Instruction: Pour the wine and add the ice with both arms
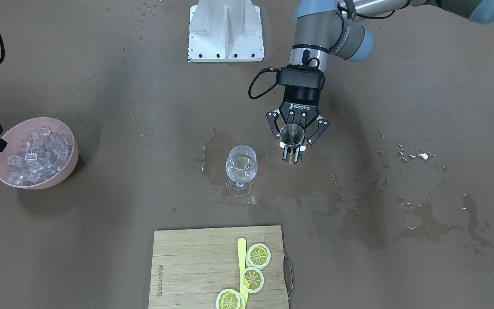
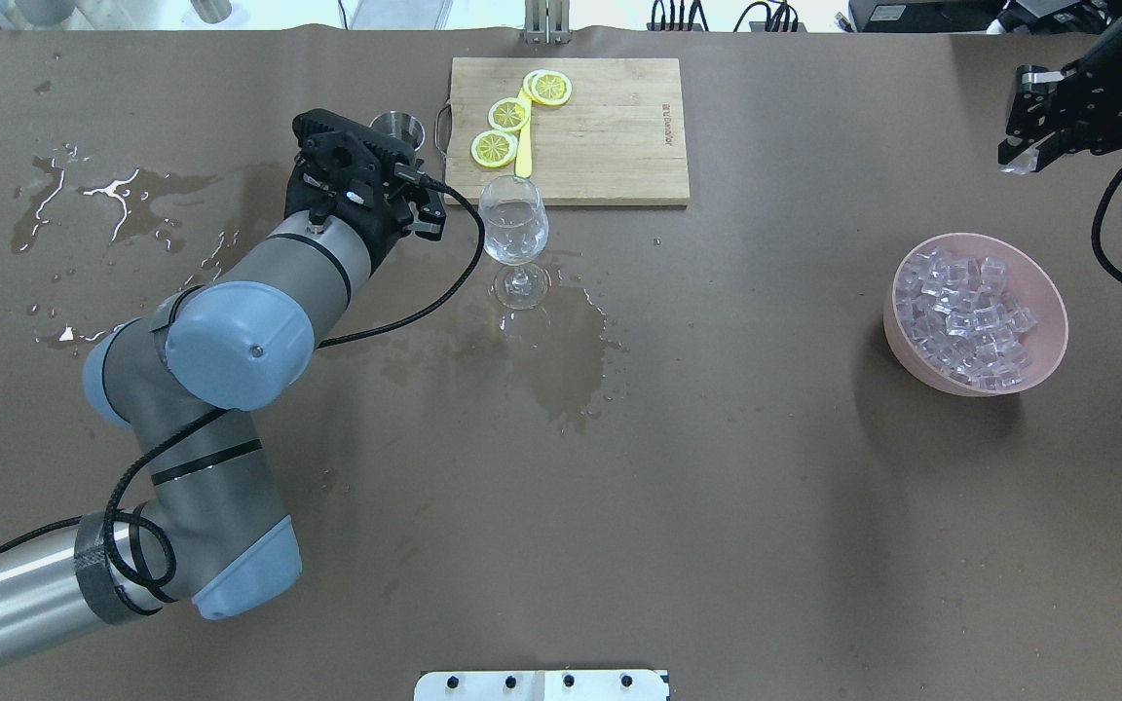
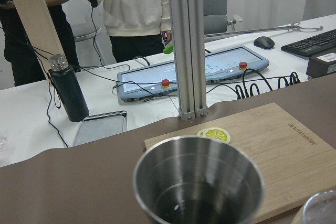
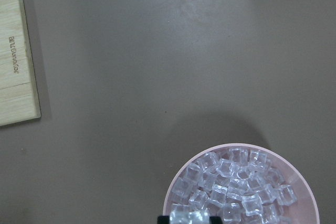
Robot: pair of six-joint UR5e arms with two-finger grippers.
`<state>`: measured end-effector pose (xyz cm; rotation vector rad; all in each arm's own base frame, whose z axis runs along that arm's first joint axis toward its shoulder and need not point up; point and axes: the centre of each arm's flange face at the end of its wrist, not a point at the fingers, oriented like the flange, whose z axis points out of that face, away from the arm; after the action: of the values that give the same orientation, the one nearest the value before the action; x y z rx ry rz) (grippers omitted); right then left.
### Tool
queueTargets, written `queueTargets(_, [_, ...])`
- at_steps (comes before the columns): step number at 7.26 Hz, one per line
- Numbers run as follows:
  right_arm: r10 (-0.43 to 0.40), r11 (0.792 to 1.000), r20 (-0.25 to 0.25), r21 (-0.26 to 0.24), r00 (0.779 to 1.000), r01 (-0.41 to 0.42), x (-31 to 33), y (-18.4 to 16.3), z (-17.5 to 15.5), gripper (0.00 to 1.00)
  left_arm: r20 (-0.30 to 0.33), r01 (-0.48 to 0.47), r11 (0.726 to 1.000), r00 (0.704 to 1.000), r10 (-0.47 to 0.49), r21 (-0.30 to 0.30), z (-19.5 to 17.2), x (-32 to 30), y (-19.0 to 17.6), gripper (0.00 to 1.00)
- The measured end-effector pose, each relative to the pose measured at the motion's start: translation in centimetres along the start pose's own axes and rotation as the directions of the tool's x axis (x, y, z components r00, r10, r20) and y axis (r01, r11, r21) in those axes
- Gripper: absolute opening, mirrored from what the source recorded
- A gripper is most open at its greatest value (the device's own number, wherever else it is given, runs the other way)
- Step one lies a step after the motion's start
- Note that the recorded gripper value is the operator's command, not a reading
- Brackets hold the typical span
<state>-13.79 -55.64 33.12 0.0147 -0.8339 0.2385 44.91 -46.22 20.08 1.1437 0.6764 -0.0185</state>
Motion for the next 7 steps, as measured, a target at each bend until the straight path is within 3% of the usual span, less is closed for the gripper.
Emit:
queueTargets(4, [-0.003,1.000,-0.002,-0.004,1.000,0.003,-0.2,0.0,0.3,0.08,0.042,-0.149,0.987,0.987,0.152,-0.066,0.7,1.8,-1.3,0.00])
queueTargets(7, [0.002,1.000,0.009,-0.005,1.000,-0.002,-1.5,0.6,0.7,0.08,0.042,-0.311,0.946,0.948,0.315,-0.091,0.8,1.7,-1.1,0.00])
